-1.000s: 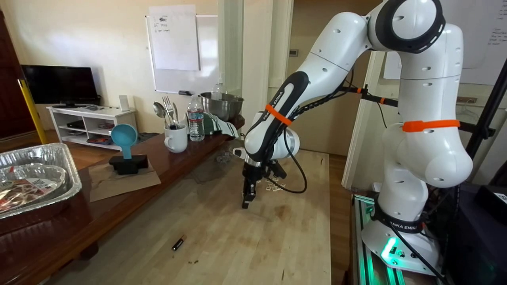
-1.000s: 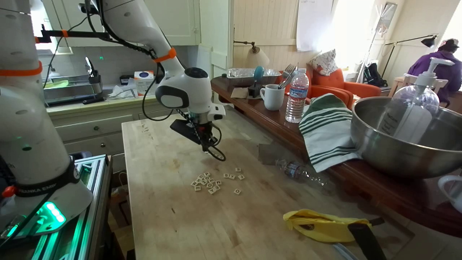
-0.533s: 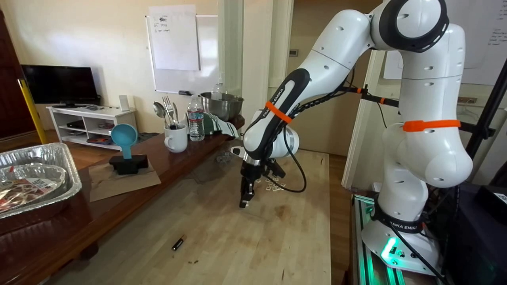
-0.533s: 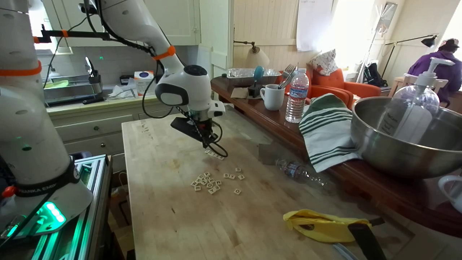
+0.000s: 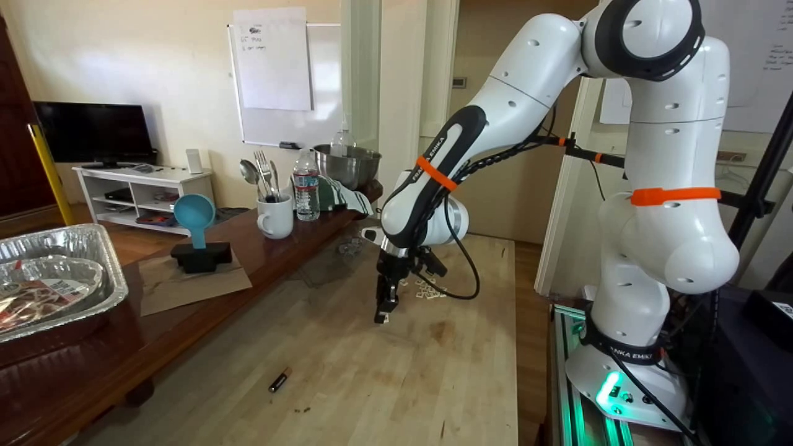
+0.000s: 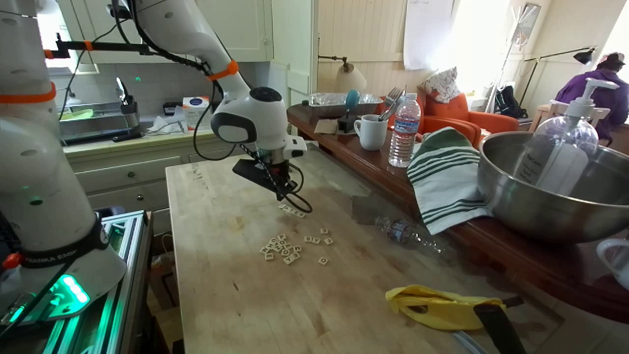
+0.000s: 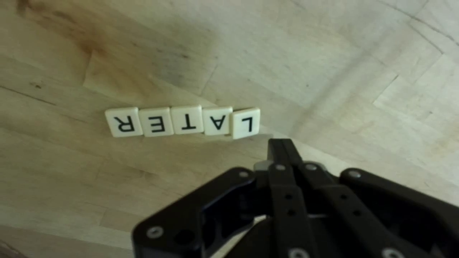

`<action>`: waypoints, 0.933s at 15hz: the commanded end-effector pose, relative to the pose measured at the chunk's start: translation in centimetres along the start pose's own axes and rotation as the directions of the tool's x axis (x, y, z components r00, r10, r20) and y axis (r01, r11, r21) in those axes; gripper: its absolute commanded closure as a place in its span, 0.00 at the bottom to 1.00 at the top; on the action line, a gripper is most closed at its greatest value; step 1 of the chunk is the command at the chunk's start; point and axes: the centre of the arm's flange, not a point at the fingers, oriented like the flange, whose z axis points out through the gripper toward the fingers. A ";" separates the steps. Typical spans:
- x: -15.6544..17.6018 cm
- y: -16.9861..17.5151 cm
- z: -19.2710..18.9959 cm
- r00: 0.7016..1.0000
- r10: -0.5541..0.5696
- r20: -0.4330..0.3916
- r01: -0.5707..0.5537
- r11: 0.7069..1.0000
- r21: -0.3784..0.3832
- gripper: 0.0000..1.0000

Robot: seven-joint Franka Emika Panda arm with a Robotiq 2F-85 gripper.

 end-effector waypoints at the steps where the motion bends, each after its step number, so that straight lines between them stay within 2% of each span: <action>1: -1.1 0.1 -0.3 1.000 -0.008 -0.018 0.008 1.000 -0.006 1.00; 14: -1.9 1.2 0.0 0.999 0.005 -0.041 -0.007 0.999 -0.035 1.00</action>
